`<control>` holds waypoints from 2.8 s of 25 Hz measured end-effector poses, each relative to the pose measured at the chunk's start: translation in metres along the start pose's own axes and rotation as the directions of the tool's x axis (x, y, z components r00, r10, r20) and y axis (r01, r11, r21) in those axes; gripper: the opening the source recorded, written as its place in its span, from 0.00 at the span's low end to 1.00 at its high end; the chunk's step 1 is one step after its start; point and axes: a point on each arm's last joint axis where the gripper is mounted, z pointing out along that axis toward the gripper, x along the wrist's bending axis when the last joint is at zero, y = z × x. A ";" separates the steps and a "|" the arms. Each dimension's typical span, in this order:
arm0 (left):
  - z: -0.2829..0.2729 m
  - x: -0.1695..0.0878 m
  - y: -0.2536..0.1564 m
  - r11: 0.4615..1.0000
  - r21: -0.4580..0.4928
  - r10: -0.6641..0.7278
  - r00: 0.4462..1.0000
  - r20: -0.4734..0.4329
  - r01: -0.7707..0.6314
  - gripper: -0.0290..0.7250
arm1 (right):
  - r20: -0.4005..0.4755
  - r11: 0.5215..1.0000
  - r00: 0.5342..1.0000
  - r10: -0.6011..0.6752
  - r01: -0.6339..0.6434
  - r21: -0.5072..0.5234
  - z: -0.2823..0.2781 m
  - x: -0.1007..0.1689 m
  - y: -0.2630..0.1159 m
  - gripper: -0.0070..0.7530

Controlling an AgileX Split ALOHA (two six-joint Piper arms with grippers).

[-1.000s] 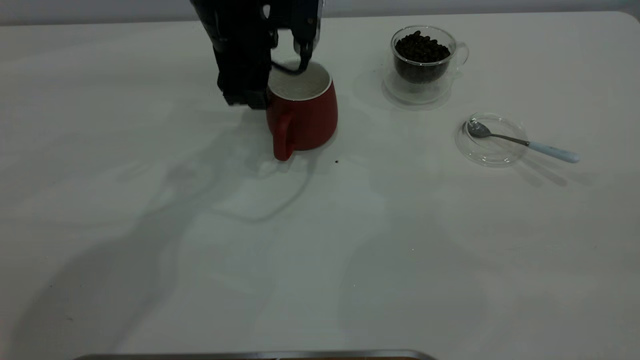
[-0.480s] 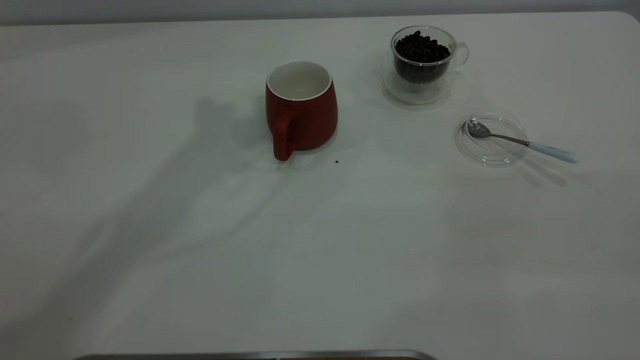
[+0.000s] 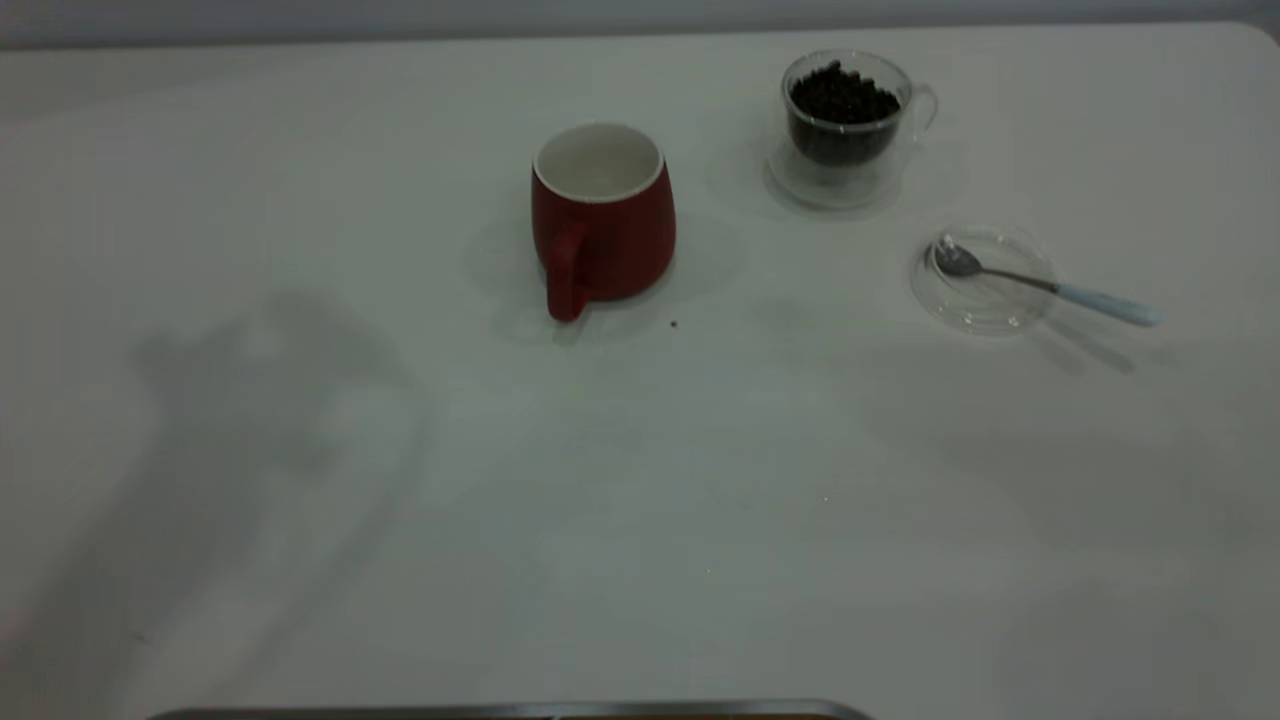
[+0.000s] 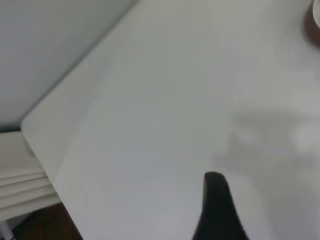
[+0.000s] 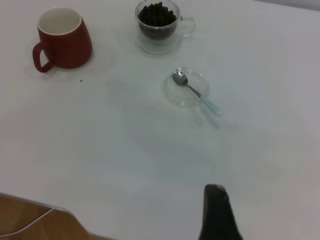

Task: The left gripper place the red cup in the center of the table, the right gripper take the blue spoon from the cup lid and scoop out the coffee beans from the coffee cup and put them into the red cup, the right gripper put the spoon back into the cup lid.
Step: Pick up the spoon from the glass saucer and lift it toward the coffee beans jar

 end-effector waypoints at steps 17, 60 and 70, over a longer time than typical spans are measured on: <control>-0.108 -0.046 -0.217 0.910 -0.289 -0.297 0.954 0.043 0.297 0.80 | 0.000 1.000 1.000 0.000 0.000 0.000 0.000 0.000 0.000 0.71; -0.028 -0.135 -0.321 0.720 -0.278 -0.660 0.751 0.007 0.636 0.80 | 0.000 1.000 1.000 0.000 0.000 0.000 0.000 0.000 0.000 0.71; -0.028 -0.135 -0.321 0.720 -0.278 -0.660 0.751 0.008 0.636 0.80 | 0.000 1.000 1.000 0.000 0.000 0.000 0.000 0.000 0.000 0.71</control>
